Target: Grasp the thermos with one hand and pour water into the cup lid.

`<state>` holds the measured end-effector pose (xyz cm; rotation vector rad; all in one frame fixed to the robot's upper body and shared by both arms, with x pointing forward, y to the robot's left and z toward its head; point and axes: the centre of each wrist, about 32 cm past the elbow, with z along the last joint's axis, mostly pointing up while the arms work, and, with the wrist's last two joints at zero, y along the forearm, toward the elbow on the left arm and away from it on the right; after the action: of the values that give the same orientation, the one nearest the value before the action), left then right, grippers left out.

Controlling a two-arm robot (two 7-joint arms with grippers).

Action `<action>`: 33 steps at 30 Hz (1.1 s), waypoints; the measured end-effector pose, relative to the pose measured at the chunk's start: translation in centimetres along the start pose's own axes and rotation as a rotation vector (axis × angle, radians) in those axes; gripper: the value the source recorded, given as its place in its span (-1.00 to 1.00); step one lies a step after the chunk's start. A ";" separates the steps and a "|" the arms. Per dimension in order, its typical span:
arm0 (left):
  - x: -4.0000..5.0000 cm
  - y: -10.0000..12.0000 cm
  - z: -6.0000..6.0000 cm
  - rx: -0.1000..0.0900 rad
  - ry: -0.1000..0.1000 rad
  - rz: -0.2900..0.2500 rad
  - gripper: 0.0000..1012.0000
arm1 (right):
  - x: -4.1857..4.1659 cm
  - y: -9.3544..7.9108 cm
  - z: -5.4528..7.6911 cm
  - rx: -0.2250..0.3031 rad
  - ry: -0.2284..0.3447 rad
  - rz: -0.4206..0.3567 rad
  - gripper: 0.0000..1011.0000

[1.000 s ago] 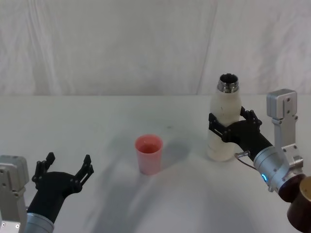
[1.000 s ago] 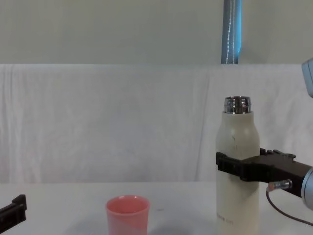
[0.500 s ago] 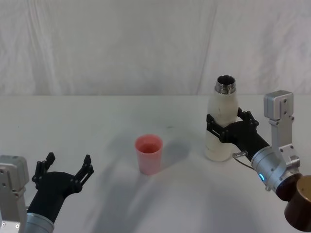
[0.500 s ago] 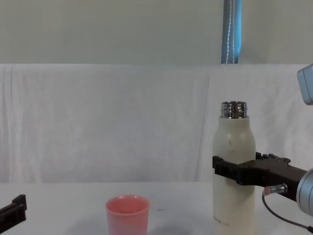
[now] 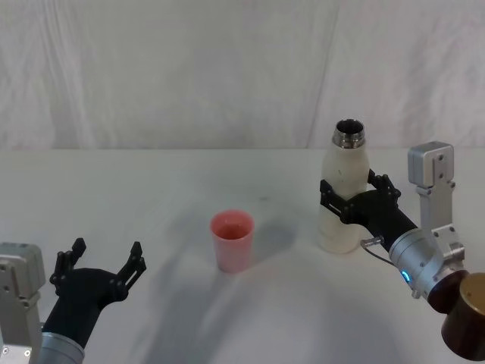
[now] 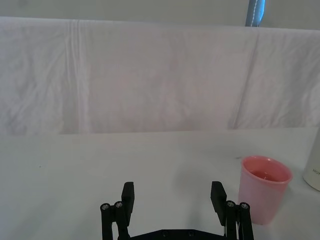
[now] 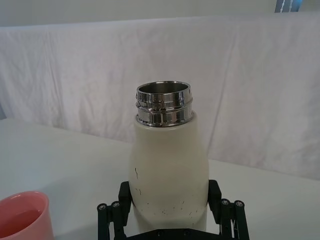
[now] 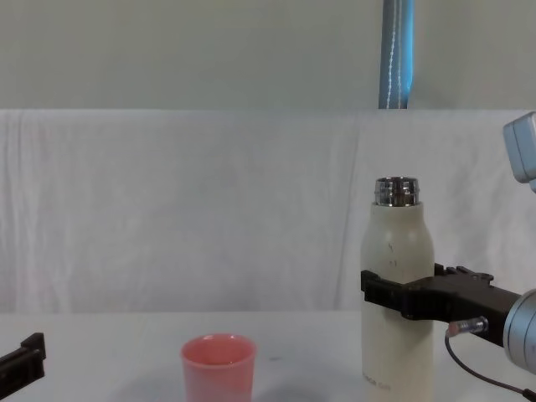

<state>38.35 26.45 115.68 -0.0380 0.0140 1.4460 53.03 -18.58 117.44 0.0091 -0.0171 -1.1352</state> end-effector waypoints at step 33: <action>0.00 0.0 0.0 0.000 0.000 0.000 0.98 | 0.08 0.1 -0.1 -0.014 -0.011 0.000 0.98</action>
<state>38.35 26.45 115.68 -0.0380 0.0140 1.4460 53.18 -18.61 117.38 -0.0089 -0.0189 -1.1353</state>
